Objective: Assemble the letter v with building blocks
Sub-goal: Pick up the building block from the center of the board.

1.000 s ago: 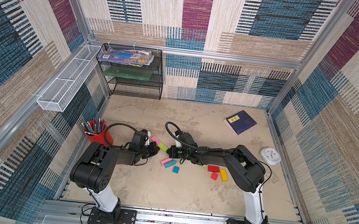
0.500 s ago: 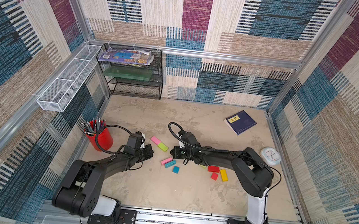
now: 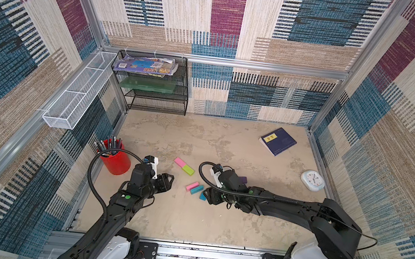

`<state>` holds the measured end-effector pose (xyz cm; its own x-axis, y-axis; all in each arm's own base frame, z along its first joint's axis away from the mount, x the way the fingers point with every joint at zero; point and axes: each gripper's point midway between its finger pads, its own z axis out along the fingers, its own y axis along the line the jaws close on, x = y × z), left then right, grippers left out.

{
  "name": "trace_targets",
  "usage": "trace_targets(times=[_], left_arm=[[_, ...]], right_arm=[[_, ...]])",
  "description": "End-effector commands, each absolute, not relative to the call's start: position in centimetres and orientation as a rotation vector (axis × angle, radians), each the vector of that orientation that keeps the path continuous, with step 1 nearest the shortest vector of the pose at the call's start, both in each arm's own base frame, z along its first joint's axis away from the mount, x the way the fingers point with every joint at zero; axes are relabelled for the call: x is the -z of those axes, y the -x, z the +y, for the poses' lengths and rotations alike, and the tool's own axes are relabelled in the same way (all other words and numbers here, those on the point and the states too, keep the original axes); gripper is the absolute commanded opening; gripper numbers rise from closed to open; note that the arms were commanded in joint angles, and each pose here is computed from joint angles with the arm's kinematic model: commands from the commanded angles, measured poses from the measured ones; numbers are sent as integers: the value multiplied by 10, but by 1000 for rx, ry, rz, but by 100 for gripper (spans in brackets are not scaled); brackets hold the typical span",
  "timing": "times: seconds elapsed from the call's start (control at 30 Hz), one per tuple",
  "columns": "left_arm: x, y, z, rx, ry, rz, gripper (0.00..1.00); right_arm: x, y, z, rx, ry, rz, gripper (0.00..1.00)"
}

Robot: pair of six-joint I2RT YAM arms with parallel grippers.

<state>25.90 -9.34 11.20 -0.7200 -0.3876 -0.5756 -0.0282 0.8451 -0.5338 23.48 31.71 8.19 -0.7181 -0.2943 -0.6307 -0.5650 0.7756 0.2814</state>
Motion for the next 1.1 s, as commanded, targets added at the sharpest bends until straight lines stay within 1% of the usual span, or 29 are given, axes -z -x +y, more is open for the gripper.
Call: trace_targets(times=[0.0, 0.07, 0.27, 0.43, 0.63, 0.93, 1.07], left_arm=[[-102, -249, -91, 653, 345, 2354, 59], [-103, -248, -95, 679, 332, 2355, 60], [-98, -244, -101, 744, 349, 2346, 64], [-97, -243, -103, 767, 359, 2342, 64], [-99, -245, -107, 797, 344, 2331, 60], [-105, -248, -124, 898, 243, 2328, 57], [-101, -250, -125, 896, 238, 2346, 57]], right_arm=[[-94, -231, 323, -685, 692, 2308, 82], [-94, -228, 324, -682, 721, 2298, 85], [-86, -223, 329, -647, 815, 2263, 88], [-77, -228, 337, -611, 866, 2256, 86], [-65, -230, 347, -612, 909, 2269, 83], [-43, -230, 356, -627, 961, 2295, 81], [-39, -232, 357, -622, 971, 2296, 80]])
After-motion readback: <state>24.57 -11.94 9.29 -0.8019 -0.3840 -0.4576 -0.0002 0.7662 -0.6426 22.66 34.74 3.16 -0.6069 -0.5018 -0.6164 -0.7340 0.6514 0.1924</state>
